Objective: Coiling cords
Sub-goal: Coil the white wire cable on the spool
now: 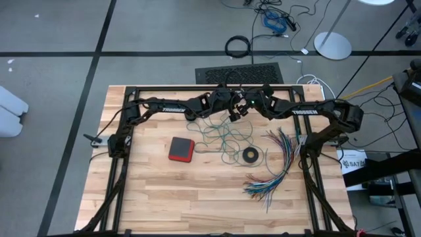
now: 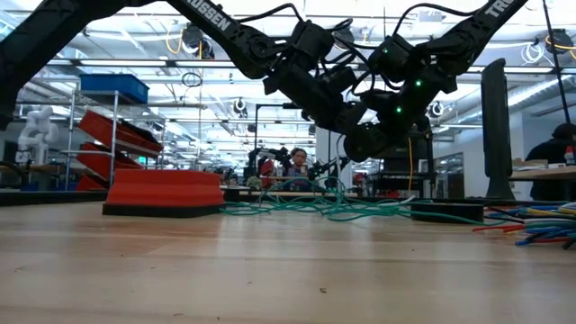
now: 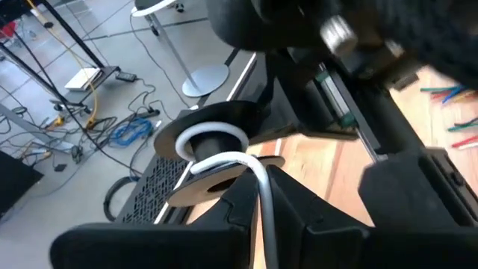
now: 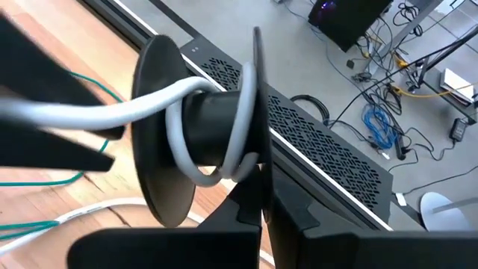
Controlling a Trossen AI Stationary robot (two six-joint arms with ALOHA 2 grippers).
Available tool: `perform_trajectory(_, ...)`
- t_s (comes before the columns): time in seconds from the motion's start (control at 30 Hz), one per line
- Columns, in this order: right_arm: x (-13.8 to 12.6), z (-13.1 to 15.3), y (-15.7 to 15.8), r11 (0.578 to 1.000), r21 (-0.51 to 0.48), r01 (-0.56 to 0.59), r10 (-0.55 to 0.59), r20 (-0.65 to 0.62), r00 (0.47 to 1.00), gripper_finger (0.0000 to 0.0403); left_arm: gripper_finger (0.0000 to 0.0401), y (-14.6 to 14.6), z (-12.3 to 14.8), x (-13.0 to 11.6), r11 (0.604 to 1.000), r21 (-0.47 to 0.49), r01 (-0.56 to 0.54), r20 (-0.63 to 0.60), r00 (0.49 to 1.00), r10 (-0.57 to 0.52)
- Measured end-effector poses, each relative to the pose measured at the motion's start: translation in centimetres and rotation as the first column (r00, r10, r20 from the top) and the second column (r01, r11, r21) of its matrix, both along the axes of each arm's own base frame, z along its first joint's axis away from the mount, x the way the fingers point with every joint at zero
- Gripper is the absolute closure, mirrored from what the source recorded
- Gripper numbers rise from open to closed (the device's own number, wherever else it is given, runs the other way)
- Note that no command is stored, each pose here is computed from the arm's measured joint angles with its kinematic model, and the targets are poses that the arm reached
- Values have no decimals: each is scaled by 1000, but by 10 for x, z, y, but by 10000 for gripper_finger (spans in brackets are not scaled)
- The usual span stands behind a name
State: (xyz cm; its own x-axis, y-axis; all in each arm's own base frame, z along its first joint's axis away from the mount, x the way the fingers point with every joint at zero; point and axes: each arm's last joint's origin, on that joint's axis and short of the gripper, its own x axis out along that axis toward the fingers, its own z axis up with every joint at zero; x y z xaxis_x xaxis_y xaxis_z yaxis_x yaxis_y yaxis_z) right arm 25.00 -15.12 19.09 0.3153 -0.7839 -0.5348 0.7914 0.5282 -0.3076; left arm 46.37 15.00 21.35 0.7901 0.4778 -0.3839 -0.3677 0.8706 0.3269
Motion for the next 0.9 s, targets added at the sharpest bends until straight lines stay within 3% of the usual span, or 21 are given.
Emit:
perform_trajectory(0.2, 0, -1, 1, 1000, 16, -17, 17, 3, 1000, 402, 370, -1, -1, 0, 998, -66, -17, 23, 1000, 19)
perform_trajectory(0.53, -2, -12, 5, 990, 68, -126, 123, 54, 991, 402, 370, -5, -5, -1, 983, -141, 116, -4, 993, -118)
perform_trajectory(0.9, 0, -9, 5, 983, 45, -180, 177, 63, 982, 403, 354, -2, -5, -2, 961, -171, 215, 17, 976, -216)
